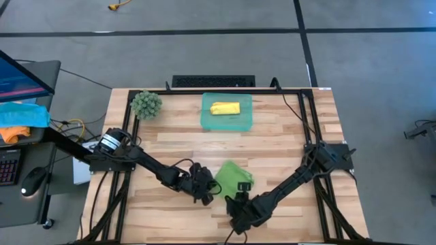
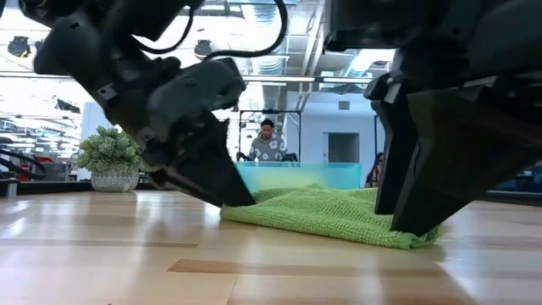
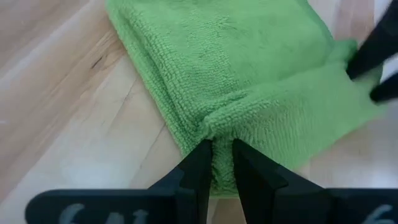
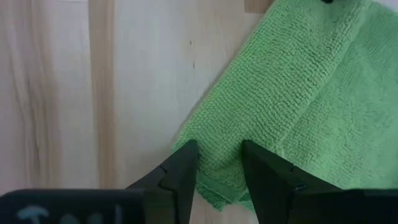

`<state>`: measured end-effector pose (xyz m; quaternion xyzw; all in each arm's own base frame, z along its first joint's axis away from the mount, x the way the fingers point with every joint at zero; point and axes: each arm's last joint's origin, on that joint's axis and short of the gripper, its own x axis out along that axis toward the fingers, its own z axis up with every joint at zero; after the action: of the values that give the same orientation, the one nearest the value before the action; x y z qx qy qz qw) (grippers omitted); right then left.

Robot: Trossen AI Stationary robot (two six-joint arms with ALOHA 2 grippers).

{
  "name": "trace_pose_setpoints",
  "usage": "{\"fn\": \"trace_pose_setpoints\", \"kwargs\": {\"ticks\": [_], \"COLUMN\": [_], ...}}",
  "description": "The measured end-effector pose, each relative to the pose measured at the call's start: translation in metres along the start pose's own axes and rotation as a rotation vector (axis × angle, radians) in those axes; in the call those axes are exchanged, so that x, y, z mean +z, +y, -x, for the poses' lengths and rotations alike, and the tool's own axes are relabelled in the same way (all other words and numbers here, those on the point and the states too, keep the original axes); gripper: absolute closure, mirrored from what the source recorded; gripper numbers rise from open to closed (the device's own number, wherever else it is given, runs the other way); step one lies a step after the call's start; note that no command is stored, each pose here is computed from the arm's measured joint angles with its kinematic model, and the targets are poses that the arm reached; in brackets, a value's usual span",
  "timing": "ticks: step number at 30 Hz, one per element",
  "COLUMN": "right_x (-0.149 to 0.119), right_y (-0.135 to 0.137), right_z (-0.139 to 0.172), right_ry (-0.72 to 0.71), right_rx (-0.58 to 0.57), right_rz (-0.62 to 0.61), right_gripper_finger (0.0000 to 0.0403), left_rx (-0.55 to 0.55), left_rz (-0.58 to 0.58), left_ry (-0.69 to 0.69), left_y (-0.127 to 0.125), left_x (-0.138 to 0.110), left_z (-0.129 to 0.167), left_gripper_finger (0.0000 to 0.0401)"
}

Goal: Roll microfiber towels into tight, uniform cylinder then place into a basket
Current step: Roll the green microfiber cloth

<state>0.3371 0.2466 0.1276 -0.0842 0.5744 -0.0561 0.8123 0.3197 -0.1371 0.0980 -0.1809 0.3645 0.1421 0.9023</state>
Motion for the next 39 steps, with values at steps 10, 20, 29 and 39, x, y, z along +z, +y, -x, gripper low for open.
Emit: {"fn": "trace_pose_setpoints", "kwargs": {"ticks": [10,20,29,39], "right_x": [0.005,0.001,0.001,0.001], "right_y": [-0.009,-0.009,-0.009,-0.009], "right_z": [-0.005,-0.008,-0.009,-0.009], "right_ry": [0.032,0.039,0.037,0.037], "right_rx": [0.033,0.025,0.025,0.025], "right_rz": [-0.041,-0.032,-0.006,-0.005], "right_gripper_finger": [0.0269,0.0270,0.0270,0.0270], "left_rx": [0.030,0.001,-0.037,-0.083], "left_rz": [-0.158,-0.320,-0.572,-0.593], "left_ry": [-0.057,-0.135,-0.174,-0.170], "left_y": [-0.009,-0.021,-0.032,-0.017], "left_x": [-0.006,0.007,0.001,0.016], "left_z": [0.010,0.041,0.039,0.013], "left_gripper_finger": [0.0340,0.0340,0.0340,0.0340]}}
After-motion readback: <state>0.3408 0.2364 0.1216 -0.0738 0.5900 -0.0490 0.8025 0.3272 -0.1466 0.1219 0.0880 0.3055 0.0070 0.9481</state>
